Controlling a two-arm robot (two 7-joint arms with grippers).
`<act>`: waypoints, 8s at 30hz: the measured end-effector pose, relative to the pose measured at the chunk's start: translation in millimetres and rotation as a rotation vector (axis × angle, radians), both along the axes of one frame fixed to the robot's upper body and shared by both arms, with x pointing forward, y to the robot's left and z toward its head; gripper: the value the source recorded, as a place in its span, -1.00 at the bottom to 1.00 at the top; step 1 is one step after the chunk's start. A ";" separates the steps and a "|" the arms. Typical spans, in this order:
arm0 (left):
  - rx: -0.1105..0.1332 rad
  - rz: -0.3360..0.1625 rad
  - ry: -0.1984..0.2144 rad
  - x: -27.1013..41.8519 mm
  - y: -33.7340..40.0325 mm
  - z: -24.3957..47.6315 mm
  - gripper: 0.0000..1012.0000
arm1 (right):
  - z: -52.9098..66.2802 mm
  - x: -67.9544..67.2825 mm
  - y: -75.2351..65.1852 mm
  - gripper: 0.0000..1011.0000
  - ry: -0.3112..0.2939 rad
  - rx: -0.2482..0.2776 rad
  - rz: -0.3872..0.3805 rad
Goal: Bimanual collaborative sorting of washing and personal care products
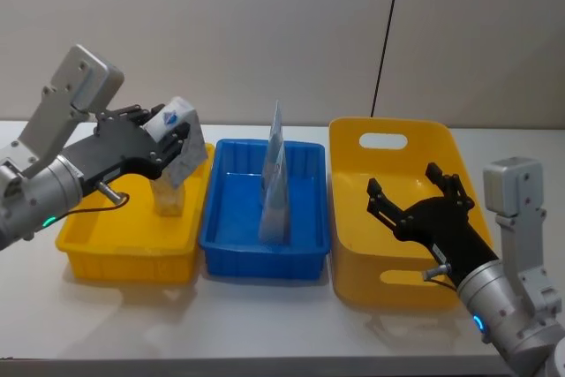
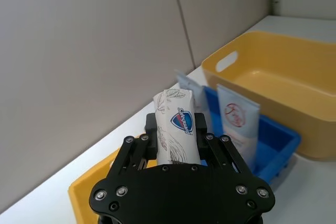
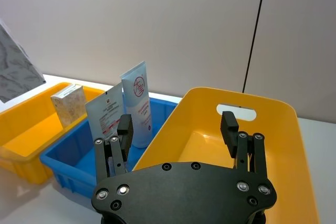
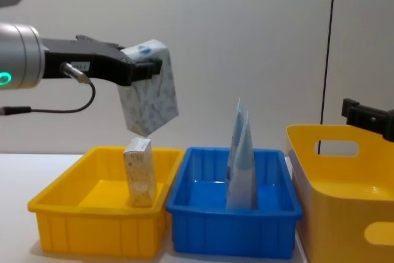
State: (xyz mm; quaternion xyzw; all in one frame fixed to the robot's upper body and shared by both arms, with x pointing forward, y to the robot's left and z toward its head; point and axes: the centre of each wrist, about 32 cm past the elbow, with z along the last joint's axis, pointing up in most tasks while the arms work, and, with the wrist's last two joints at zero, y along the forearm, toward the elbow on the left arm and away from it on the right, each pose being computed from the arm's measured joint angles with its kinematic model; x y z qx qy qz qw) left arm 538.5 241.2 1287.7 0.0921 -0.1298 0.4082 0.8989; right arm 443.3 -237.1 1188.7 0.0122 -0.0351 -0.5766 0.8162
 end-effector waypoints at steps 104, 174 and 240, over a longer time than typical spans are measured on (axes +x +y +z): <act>0.120 -1.006 0.020 11.6 -39.4 1.0 -0.28 | 6.5 -8.7 -23.6 0.98 0.020 -0.021 0.145; 0.121 -1.008 0.020 11.7 -39.6 1.1 -0.28 | 44.6 -30.9 -106.4 0.98 0.064 -0.184 0.858; 0.121 -1.008 0.020 11.7 -39.6 1.1 -0.28 | 28.0 1.0 -52.1 0.74 0.028 -0.217 0.906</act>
